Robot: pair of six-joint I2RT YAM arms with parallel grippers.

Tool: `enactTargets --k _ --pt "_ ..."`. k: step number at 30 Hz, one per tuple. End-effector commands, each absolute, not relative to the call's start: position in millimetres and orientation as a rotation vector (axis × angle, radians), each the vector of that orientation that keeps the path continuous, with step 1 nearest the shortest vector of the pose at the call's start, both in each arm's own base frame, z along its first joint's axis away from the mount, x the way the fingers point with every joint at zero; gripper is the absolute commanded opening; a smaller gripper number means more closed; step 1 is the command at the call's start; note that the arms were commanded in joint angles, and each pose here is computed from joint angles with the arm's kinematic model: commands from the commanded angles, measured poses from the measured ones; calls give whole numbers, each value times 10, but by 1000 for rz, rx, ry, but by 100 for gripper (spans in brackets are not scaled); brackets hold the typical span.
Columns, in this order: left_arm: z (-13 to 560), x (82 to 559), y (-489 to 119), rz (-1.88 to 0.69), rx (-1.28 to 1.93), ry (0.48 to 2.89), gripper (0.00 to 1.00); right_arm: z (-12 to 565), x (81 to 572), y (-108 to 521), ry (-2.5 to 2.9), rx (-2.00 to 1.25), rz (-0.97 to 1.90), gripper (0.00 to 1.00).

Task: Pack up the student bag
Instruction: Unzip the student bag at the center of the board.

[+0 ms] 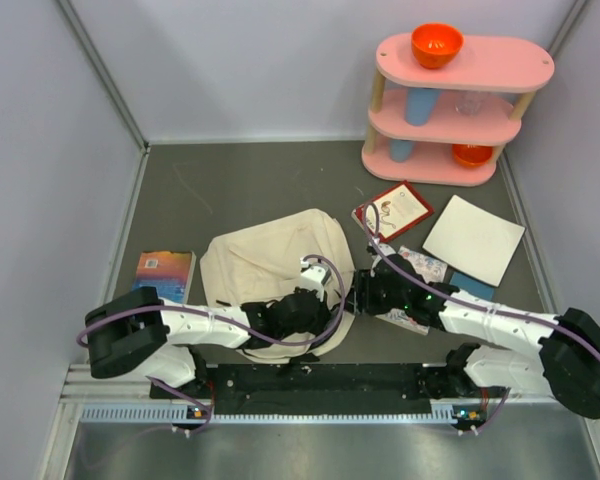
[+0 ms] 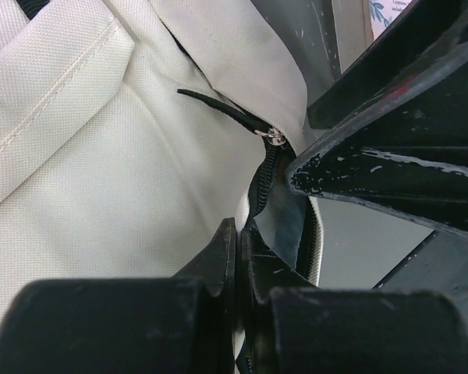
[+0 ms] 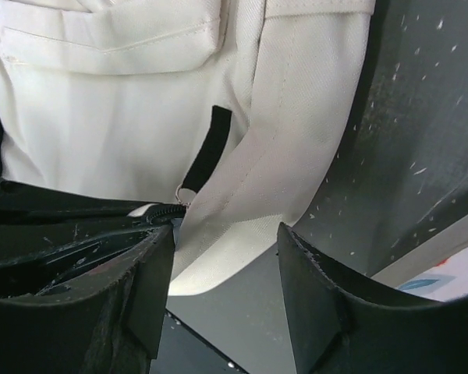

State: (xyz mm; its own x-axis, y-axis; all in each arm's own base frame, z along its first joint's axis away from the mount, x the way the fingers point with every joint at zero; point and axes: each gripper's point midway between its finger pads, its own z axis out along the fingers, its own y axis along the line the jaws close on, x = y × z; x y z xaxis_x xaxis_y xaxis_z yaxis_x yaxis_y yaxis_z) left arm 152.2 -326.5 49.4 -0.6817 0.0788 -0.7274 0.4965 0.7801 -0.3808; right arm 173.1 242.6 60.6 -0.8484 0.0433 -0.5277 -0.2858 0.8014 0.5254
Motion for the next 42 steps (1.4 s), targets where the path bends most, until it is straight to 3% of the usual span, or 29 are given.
enactTargets --k 1,5,6,8,9,20,27,31,33,34,35,36,38,42 --pt "668 1574 -3330 -765 404 2202 0 687 1803 2576 2433 -162 842 49" --pt "700 1586 -3323 -767 396 2195 0 562 1723 2545 2466 -165 798 34" --pt "699 1586 -3314 -765 395 2195 0 542 1721 2531 2468 -163 791 24" --pt "729 1584 -3311 -774 392 2187 0 481 1724 2494 2478 -155 766 15" --pt "733 1587 -3300 -771 392 2184 0 467 1721 2486 2484 -154 759 1" --pt "989 1865 -2774 -640 282 2132 0 191 1813 2089 2511 -32 488 0" --pt "1042 2022 -2375 -615 190 2105 0 134 1835 2040 2511 6 474 0" --pt "1034 2006 -2434 -633 243 2104 0 231 1843 2171 2485 -31 564 0" --pt "1102 2022 -2524 -650 284 2094 0 353 1871 2312 2438 -39 665 12" --pt "1073 2038 -2555 -636 305 2105 0 447 1874 2411 2416 -48 736 24" --pt "1163 2084 -2614 -635 324 2086 0 520 1884 2459 2401 -47 769 50" --pt "1196 2117 -2647 -628 333 2082 0 639 1922 2525 2376 -42 804 59" --pt "1302 2213 -2757 -625 370 2071 0 797 1940 2590 2346 -28 856 71" --pt "1412 2405 -2909 -616 416 2068 0 891 1945 2530 2338 48 851 77"
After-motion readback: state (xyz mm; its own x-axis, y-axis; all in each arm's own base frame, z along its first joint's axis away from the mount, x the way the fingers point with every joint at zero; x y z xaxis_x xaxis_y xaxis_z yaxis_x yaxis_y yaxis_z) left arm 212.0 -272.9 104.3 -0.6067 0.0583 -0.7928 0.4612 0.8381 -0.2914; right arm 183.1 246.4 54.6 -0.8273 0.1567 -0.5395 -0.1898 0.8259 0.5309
